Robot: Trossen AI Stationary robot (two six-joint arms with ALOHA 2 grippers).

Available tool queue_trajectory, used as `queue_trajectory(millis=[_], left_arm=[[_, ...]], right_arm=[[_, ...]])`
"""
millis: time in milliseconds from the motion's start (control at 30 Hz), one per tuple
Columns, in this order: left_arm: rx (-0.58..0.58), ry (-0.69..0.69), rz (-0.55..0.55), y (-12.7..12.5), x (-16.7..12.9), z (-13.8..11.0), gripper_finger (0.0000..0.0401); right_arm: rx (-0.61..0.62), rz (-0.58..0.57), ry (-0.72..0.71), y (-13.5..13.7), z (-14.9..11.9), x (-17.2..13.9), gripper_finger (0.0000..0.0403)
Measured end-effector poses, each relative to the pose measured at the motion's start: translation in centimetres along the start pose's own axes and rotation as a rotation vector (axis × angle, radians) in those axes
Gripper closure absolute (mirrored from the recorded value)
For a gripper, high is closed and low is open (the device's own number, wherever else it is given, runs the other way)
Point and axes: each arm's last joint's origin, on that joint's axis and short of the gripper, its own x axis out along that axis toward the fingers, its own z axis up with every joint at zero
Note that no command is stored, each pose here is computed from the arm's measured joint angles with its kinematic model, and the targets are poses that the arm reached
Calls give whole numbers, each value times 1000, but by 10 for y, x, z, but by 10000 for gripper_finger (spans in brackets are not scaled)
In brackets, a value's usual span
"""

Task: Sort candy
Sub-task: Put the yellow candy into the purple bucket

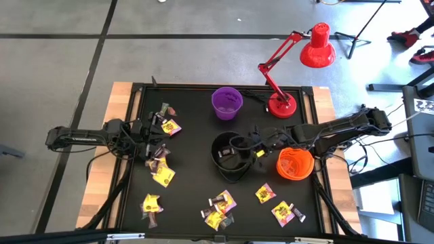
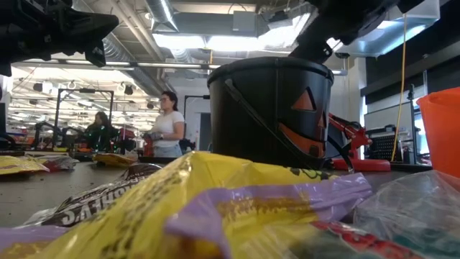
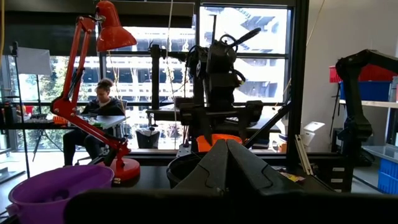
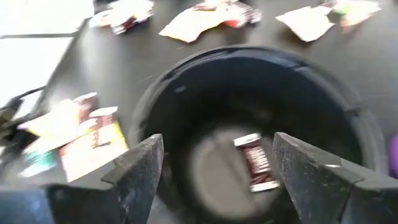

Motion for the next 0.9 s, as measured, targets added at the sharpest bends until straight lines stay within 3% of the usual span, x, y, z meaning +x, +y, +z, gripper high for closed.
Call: queue_trajectory(millis=[400,767,900], left_arm=[[0,0,0,0,0,0,401],[0,0,0,0,0,0,401],[0,0,0,0,0,0,401]], right_arm=[[-18,415,38,19,-1,-28,104],[-151,356,143,66,-20,-31,105],[-278,344,169,86,-30,-36,105]])
